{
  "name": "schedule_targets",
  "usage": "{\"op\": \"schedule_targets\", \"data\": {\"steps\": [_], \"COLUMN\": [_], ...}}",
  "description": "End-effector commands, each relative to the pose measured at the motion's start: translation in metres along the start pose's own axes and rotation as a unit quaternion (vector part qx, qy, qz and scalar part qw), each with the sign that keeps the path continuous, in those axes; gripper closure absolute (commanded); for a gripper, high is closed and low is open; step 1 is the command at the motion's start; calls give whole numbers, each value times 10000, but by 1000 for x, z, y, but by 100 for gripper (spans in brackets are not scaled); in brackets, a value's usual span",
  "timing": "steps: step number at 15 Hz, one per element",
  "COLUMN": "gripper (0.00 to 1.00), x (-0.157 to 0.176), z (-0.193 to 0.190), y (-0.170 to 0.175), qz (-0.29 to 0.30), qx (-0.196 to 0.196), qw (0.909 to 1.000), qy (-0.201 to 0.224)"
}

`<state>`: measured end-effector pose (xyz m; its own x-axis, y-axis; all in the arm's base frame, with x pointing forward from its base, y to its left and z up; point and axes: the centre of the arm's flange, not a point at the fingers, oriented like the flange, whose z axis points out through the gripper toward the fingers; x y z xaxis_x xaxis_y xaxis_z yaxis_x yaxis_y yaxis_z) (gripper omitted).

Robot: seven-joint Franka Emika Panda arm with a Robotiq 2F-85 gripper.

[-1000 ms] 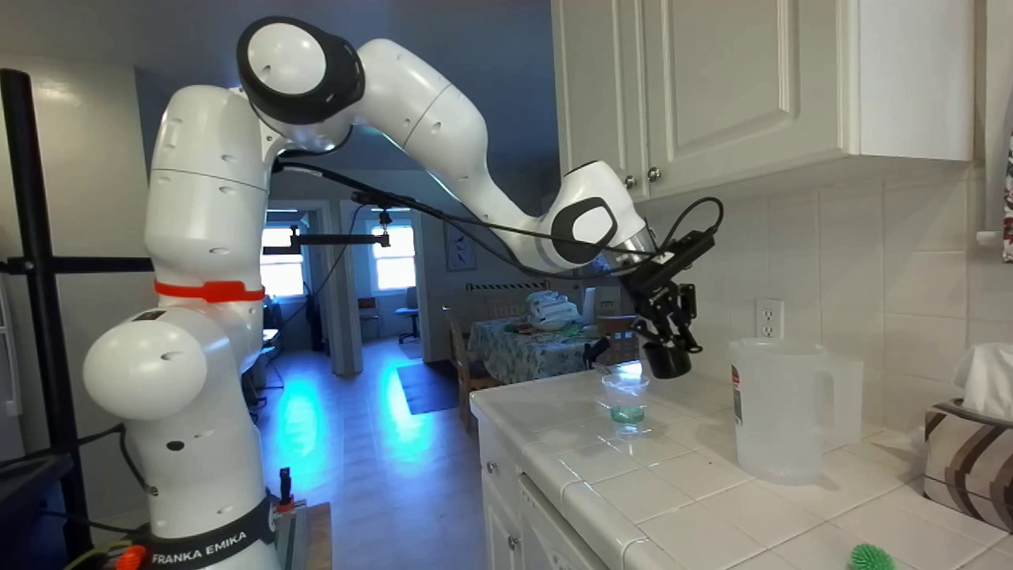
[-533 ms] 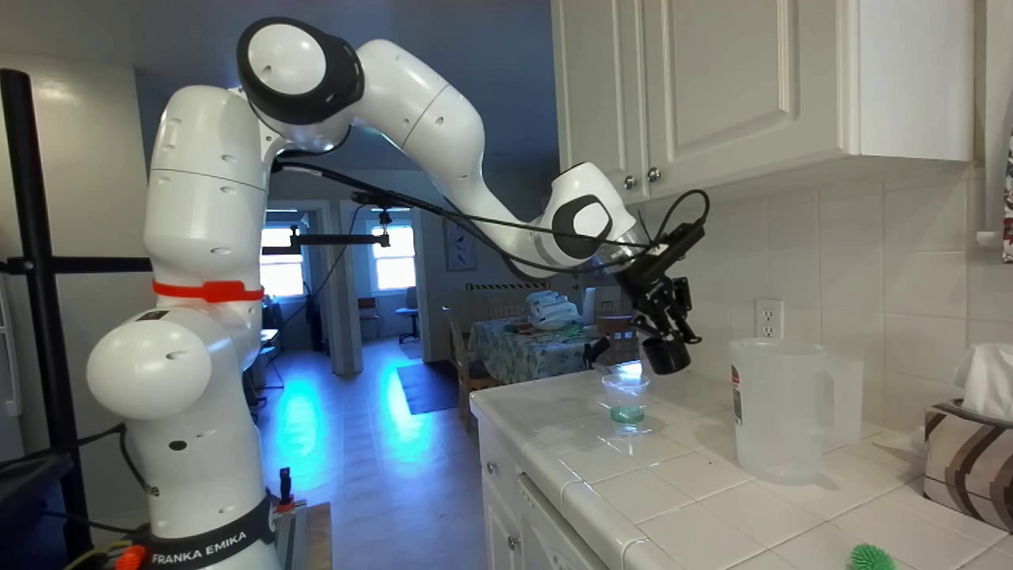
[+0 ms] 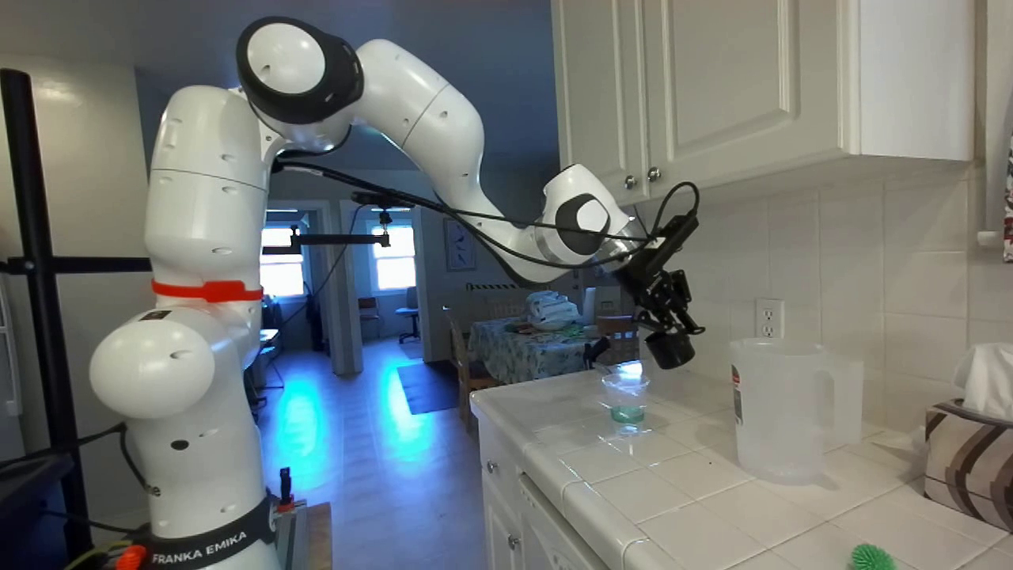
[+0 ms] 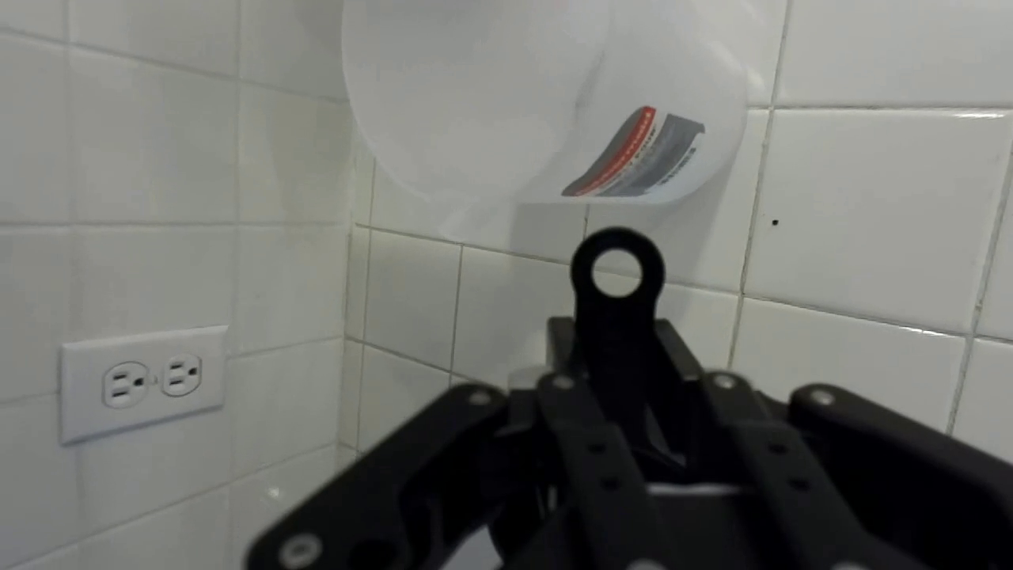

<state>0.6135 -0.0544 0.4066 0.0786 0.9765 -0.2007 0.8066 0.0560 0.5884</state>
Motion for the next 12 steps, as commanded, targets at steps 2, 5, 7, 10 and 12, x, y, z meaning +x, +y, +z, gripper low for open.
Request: {"op": "schedule_targets", "data": {"steps": [2,5,7,10,12], "gripper": [94,94,94,94,94], "x": [14,25,30,34,36], "z": [-13,-16,-18,-22,-24], "y": [-6,-8,-9,-12,-14], "qz": [-267,-483,-604,-760,-832], "qx": [-270,-442,-567,-701,-741], "qw": [9993,9978,9964,9941,9931], "qy": [-51,-123,-187,-329,-377]}}
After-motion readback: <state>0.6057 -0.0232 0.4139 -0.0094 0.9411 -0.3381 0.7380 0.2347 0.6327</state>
